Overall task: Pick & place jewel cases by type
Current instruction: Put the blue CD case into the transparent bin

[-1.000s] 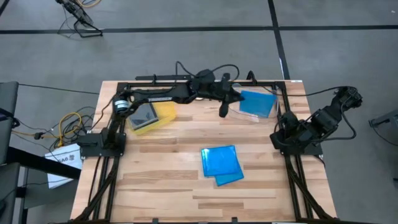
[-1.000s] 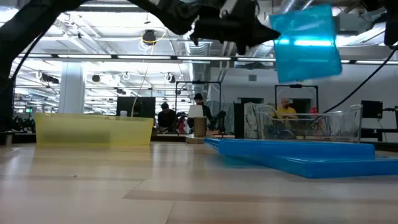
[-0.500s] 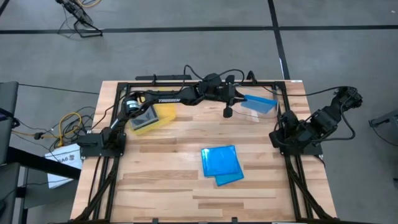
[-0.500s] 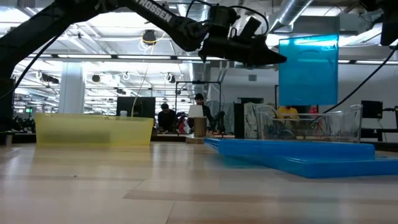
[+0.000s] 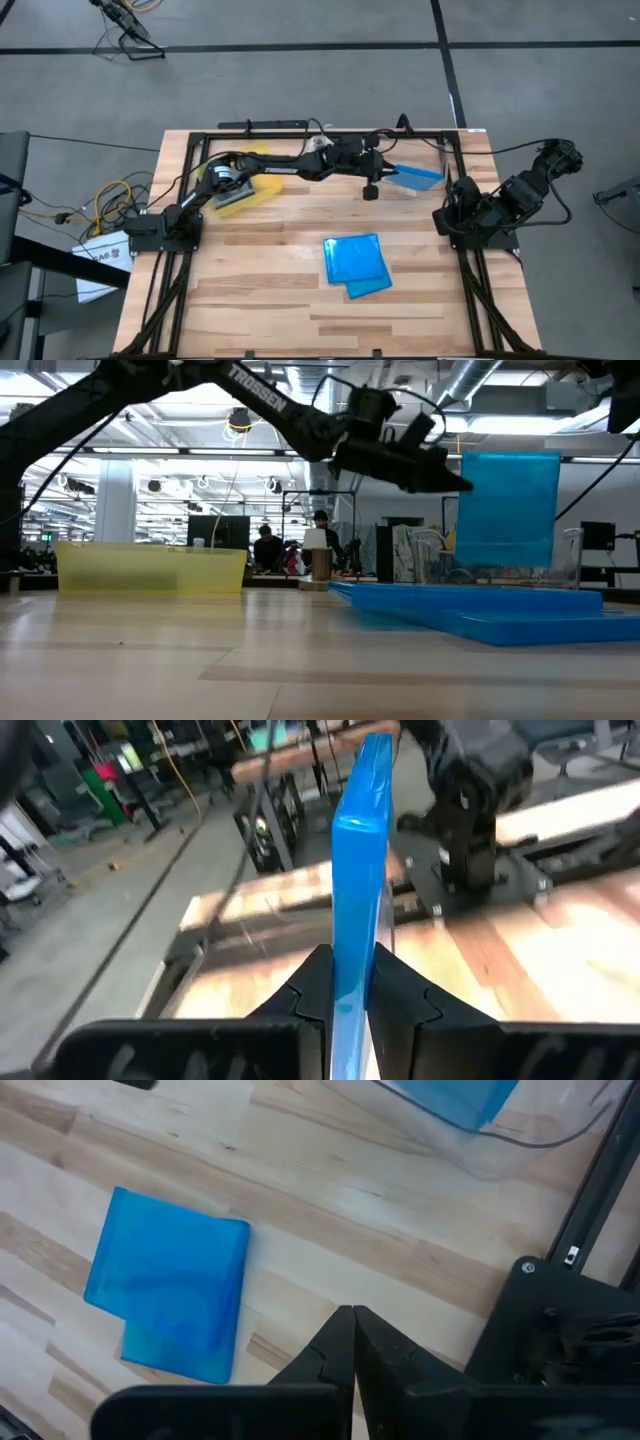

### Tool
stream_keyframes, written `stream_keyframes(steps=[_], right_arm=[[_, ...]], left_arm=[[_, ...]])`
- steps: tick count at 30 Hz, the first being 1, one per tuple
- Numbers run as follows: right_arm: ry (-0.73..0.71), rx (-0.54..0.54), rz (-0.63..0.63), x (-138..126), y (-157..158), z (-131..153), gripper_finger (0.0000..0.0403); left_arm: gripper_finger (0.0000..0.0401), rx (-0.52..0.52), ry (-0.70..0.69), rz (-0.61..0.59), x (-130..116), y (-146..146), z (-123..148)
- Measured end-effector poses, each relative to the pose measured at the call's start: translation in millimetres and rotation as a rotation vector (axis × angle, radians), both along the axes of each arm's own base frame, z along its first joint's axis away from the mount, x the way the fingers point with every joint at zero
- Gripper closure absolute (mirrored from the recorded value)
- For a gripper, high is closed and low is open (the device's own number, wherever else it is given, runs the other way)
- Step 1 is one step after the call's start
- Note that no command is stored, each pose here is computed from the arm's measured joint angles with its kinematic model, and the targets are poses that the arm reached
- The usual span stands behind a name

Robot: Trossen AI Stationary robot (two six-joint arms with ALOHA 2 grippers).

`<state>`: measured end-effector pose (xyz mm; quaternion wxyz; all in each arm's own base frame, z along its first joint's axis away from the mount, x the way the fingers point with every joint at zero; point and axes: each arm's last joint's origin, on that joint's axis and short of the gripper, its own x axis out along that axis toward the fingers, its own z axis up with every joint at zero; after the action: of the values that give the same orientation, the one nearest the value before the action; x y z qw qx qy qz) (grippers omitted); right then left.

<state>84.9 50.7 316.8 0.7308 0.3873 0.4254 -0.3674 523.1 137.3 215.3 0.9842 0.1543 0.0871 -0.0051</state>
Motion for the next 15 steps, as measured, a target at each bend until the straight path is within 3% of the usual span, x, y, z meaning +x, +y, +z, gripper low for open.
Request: stream_keyframes(steps=[8,12,15], right_arm=[[-0.001,0.002,-0.008,0,0,0,0.0403],[-0.007,-0.004,-0.010,0,0,0,0.0403],[-0.020,-0.021,-0.014,1,-1,0,0.0403]], left_arm=[[0.0351,-0.046,0.022,0.002,-1,-1,0],[0.0348,-0.126,0.136,0.017,-3,-3,-10],[0.0356,-0.129,0.189,-0.002,-1,-11,-20]])
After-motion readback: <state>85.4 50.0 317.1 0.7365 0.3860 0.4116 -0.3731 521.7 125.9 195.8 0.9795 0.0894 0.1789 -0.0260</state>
